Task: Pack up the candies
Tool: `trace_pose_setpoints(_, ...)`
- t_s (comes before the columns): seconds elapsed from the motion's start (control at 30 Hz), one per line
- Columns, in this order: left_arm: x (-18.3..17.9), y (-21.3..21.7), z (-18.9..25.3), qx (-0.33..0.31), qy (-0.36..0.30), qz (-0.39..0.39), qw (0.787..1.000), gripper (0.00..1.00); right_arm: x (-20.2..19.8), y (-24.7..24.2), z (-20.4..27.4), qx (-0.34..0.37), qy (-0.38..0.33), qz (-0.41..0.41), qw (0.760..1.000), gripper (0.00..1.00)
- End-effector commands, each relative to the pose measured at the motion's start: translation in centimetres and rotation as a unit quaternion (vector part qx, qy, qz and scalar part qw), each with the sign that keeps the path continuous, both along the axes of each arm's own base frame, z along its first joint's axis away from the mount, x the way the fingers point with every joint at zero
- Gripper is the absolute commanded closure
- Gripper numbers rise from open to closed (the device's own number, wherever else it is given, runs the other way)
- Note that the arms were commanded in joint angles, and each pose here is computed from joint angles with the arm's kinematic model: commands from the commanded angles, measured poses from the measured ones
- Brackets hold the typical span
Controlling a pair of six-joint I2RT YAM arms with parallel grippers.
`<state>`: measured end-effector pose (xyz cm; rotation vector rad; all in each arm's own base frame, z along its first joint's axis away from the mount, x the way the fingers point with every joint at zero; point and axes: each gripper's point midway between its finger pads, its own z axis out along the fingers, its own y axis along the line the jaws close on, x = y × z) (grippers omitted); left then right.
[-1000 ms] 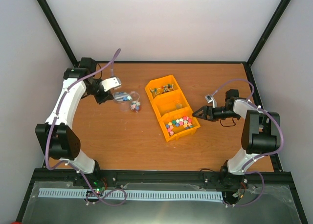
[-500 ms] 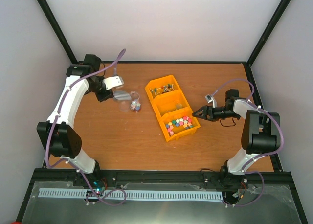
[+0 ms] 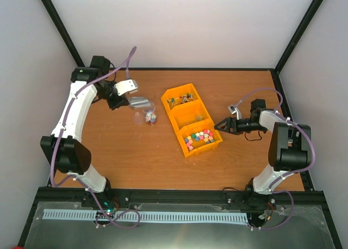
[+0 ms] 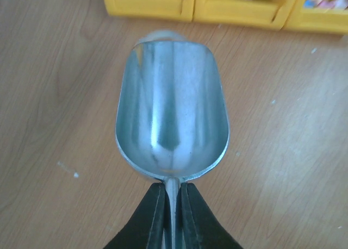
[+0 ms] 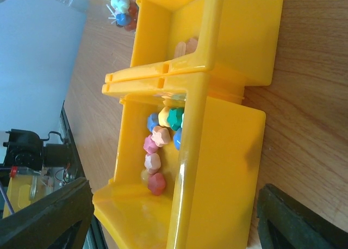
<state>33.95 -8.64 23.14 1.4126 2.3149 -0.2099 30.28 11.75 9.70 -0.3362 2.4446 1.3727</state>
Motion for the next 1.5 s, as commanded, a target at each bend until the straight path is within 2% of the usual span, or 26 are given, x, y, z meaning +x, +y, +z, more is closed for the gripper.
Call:
trace_pose_setpoints(0.0, -1.2, -3.5, 3.7, -0.107, 0.019, -0.008, 0.994, 0.99, 0.1, -0.3, -0.1, 0.002, -0.003, -0.007, 1.000, 0.19)
trace_pose_setpoints(0.3, -6.6, -10.6, 2.4, -0.085, 0.051, -0.059, 0.993, 0.99, -0.1, -0.2, -0.1, -0.003, -0.001, -0.013, 1.000, 0.31)
trace_pose_setpoints(0.53, -9.9, -14.4, -1.2, -0.016, 0.093, -0.086, 0.992, 0.99, -0.6, 0.0, -0.5, -0.007, 0.009, -0.013, 1.000, 0.42)
trace_pose_setpoints(0.9, -11.1, -18.5, -4.4, 0.145, 0.087, -0.095, 0.981, 0.99, -0.8, 0.6, -1.2, -0.012, 0.019, -0.004, 1.000, 0.56)
trace_pose_setpoints(1.03, -11.2, -19.7, -5.0, 0.174, 0.095, -0.085, 0.977, 0.99, -0.9, 0.9, -1.3, -0.005, 0.027, 0.000, 1.000, 0.61)
trace_pose_setpoints(1.17, -10.3, -20.5, -6.2, 0.211, 0.071, -0.089, 0.971, 0.99, -1.1, 1.2, -1.4, 0.003, 0.031, 0.006, 1.000, 0.66)
trace_pose_setpoints(1.47, -9.4, -22.0, -9.0, 0.238, 0.096, -0.096, 0.962, 0.99, -1.3, 1.5, -1.4, 0.008, 0.031, 0.009, 0.999, 0.78)
